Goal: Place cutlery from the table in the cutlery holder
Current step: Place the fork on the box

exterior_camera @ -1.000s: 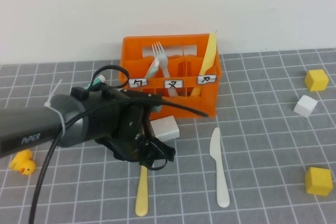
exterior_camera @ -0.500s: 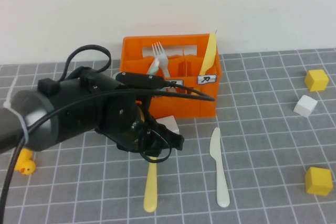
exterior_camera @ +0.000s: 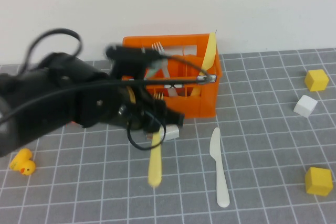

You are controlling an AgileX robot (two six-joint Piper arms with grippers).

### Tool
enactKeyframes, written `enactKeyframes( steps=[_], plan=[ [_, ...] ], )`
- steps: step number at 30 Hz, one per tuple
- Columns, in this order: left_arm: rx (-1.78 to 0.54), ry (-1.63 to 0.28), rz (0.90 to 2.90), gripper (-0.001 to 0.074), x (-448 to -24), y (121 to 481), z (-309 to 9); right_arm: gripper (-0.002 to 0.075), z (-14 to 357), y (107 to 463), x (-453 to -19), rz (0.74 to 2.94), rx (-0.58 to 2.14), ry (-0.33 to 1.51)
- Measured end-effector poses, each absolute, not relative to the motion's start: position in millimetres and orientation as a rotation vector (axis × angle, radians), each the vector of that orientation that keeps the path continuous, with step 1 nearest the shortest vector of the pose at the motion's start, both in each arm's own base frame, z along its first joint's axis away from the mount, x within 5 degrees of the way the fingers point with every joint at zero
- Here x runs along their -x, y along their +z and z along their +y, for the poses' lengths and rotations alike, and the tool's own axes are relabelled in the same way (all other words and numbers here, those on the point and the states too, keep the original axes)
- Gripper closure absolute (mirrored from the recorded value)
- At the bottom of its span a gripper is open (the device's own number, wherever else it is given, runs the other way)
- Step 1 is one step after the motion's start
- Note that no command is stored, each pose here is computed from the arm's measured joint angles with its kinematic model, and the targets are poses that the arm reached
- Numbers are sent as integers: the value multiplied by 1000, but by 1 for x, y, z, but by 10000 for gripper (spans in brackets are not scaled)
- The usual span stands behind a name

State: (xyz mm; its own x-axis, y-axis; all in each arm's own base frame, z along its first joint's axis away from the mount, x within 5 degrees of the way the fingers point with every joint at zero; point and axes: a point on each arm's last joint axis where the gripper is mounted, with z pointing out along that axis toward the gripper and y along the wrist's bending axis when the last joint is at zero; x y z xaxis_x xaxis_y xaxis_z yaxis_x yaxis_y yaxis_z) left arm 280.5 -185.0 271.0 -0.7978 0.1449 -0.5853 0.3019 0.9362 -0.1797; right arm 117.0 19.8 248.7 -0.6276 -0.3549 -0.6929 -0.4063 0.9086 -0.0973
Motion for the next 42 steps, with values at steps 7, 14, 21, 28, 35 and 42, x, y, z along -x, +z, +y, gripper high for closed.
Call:
enactKeyframes(
  steps=[7, 14, 21, 28, 35, 42],
  plan=[
    [-336, -478, 2084, 499, -280, 327, -184, 729, 21, 249, -117, 2300, 539, 105],
    [-489, -449, 1669, 500, -294, 356, -186, 729, 22, 250, -117, 2293, 541, 119],
    [-449, -465, 1497, 502, -329, 345, -172, 729, 23, 250, -117, 2283, 548, 134],
    [-454, -514, 1420, 503, -358, 306, -178, 729, 24, 250, -117, 2280, 551, 139],
    [-488, -491, 1334, 503, -376, 272, -183, 729, 24, 250, -117, 2278, 554, 138],
    [-446, -475, 1372, 503, -385, 250, -182, 729, 24, 250, -117, 2276, 563, 134]
  ],
)
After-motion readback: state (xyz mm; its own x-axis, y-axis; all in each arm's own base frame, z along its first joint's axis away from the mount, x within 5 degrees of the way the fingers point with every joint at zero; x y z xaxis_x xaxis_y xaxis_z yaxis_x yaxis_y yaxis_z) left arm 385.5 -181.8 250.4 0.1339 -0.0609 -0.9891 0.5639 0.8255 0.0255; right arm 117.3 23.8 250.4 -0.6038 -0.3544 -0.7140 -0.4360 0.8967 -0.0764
